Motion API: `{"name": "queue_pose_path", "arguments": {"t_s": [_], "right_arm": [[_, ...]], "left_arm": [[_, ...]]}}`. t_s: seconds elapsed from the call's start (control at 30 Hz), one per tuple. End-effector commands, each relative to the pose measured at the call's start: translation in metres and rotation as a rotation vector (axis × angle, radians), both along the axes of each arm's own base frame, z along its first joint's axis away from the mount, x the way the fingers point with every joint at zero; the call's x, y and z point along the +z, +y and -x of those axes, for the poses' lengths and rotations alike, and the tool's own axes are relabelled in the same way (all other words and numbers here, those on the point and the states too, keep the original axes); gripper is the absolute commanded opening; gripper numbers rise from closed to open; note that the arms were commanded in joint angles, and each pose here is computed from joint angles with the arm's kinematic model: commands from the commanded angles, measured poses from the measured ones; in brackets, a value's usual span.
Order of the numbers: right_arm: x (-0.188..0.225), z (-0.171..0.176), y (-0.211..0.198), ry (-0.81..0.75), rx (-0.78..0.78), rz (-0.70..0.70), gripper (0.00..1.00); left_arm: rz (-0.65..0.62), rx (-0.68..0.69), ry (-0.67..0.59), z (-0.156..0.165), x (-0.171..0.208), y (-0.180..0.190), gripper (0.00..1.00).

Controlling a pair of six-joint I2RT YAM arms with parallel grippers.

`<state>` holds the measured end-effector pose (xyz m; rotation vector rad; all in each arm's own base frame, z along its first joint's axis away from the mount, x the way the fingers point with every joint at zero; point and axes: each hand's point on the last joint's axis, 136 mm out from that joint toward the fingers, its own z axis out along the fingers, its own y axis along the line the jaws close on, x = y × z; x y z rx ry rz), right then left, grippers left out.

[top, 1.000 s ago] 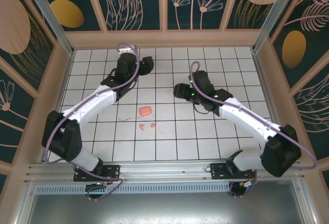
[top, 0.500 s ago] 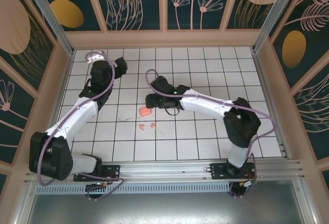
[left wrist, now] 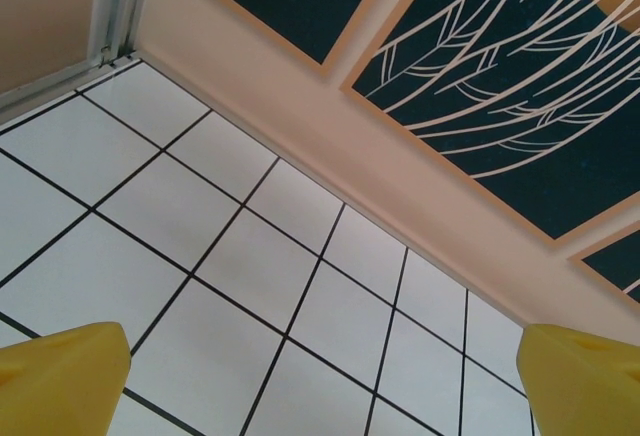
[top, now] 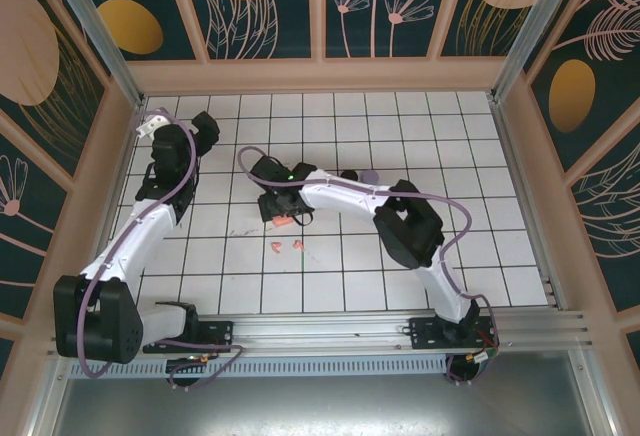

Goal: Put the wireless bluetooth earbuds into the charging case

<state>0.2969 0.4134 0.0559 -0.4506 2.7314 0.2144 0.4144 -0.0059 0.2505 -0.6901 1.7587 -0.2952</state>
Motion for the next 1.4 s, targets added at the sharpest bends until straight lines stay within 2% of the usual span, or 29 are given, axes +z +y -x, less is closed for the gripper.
{"name": "queue_pose_path", "arguments": {"t_s": [0.0,0.43,0.93,1.37], "right_arm": [[-0.006,0.003,-0.006,0.003,0.007,0.08,0.84],[-0.03,0.005,0.005,0.037,0.024,0.102,0.81],[-0.045,0.008,0.006,0.073,0.012,0.084,0.69],[-0.044,-0.003,0.008,0.083,-0.038,0.03,0.73]], "left_arm": [[0.017,0.007,-0.047,0.004,0.01,0.003,0.99],[0.021,-0.011,-0.053,0.006,0.01,0.0,0.99],[0.032,-0.033,-0.051,0.005,0.007,-0.004,0.99],[0.042,-0.063,-0.054,0.006,0.005,-0.009,0.99]]}}
